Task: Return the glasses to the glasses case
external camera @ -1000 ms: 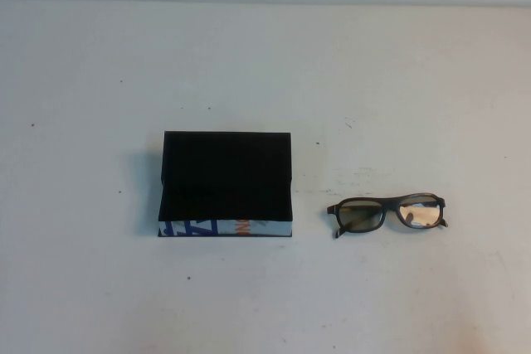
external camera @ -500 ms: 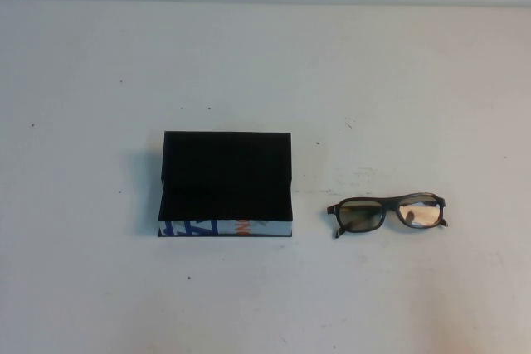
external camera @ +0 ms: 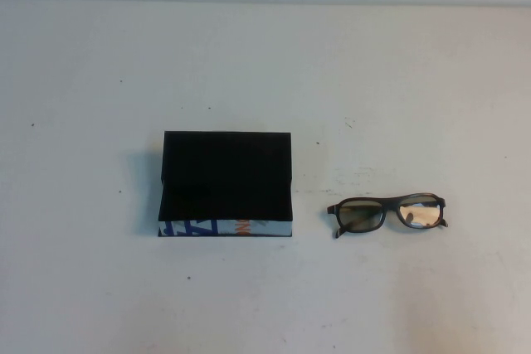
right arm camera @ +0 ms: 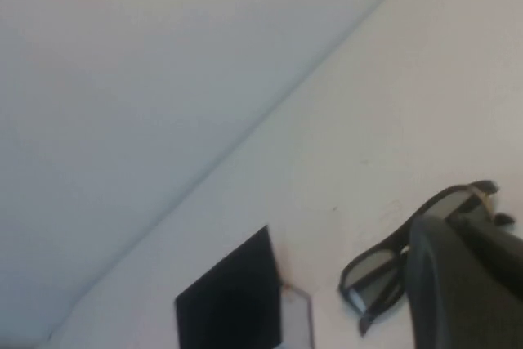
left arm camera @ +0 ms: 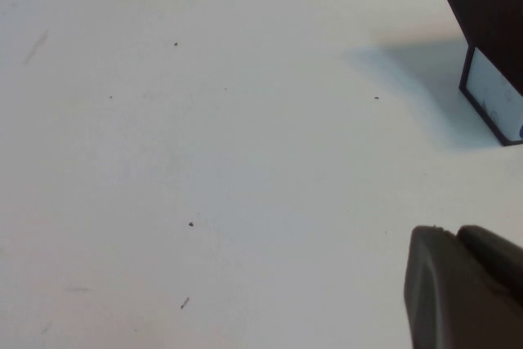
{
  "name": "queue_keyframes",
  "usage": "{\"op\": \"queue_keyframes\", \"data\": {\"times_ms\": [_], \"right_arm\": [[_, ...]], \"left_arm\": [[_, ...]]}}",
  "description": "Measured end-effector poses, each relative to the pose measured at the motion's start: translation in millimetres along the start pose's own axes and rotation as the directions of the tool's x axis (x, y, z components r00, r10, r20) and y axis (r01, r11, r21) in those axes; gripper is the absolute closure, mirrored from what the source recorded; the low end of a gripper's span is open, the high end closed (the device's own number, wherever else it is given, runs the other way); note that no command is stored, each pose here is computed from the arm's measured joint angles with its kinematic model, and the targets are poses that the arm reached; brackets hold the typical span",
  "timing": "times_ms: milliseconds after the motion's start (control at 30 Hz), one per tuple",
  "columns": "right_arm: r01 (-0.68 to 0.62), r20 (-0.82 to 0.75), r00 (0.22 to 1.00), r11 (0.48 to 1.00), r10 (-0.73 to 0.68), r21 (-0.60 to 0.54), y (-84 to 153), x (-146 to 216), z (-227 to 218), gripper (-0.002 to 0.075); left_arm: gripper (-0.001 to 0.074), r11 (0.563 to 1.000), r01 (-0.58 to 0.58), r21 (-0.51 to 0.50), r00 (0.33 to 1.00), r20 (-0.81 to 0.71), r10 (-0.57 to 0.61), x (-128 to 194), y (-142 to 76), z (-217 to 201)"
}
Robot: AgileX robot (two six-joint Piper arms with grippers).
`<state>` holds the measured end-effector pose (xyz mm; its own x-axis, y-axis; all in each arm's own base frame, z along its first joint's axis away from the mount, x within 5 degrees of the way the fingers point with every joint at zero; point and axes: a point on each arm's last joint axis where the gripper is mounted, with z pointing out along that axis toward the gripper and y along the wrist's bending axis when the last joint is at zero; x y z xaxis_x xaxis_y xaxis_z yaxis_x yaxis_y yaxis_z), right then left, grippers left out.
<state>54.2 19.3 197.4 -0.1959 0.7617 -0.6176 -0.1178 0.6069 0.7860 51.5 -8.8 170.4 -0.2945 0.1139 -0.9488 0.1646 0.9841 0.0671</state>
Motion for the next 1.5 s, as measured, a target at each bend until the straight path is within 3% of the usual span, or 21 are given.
{"op": "queue_keyframes", "data": {"times_ms": [200,433,700,800,967,1167,1267,1400,1500], "right_arm": [[0.109,-0.292,0.949,0.993,-0.116,-0.043,45.7,-10.8,4.3,0.0737],[0.356,-0.683,0.678,0.934,-0.270,-0.016,72.4,-31.4,39.0,0.0737],[0.501,-0.792,0.433,0.846,-0.430,-0.185,85.1,-55.5,103.2,0.0737],[0.556,-0.774,0.287,0.756,-0.564,-0.345,91.0,-50.4,123.3,0.0737],[0.585,-0.668,0.004,0.543,-0.744,-0.602,110.0,-19.7,161.6,0.0737],[0.556,-0.563,-0.234,0.366,-0.792,-0.746,115.3,12.8,211.0,0.0736],[0.525,-0.472,-0.360,0.244,-0.805,-0.815,111.1,18.9,233.6,0.0715],[0.441,-0.328,-0.524,0.080,-0.786,-0.894,106.1,21.5,255.5,0.0610],[0.393,-0.274,-0.589,0.027,-0.760,-0.919,99.5,23.4,269.8,0.0480]], "left_arm": [[0.0738,1.000,0.000,0.000,1.000,0.000,0.000,0.0,0.0,0.0],[0.0738,1.000,0.000,0.000,1.000,0.000,0.000,0.0,0.0,0.0],[0.0738,1.000,0.000,0.000,1.000,0.000,0.000,0.0,0.0,0.0],[0.0738,1.000,0.000,0.000,1.000,0.000,0.000,0.0,0.0,0.0],[0.0738,1.000,0.000,0.000,1.000,0.000,0.000,0.0,0.0,0.0],[0.0738,1.000,0.000,0.000,1.000,0.000,0.000,0.0,0.0,0.0],[0.0738,1.000,0.000,0.000,1.000,0.000,0.000,0.0,0.0,0.0],[0.0738,1.000,0.000,0.000,1.000,0.000,0.000,0.0,0.0,0.0],[0.0738,1.000,0.000,0.000,1.000,0.000,0.000,0.0,0.0,0.0]]}}
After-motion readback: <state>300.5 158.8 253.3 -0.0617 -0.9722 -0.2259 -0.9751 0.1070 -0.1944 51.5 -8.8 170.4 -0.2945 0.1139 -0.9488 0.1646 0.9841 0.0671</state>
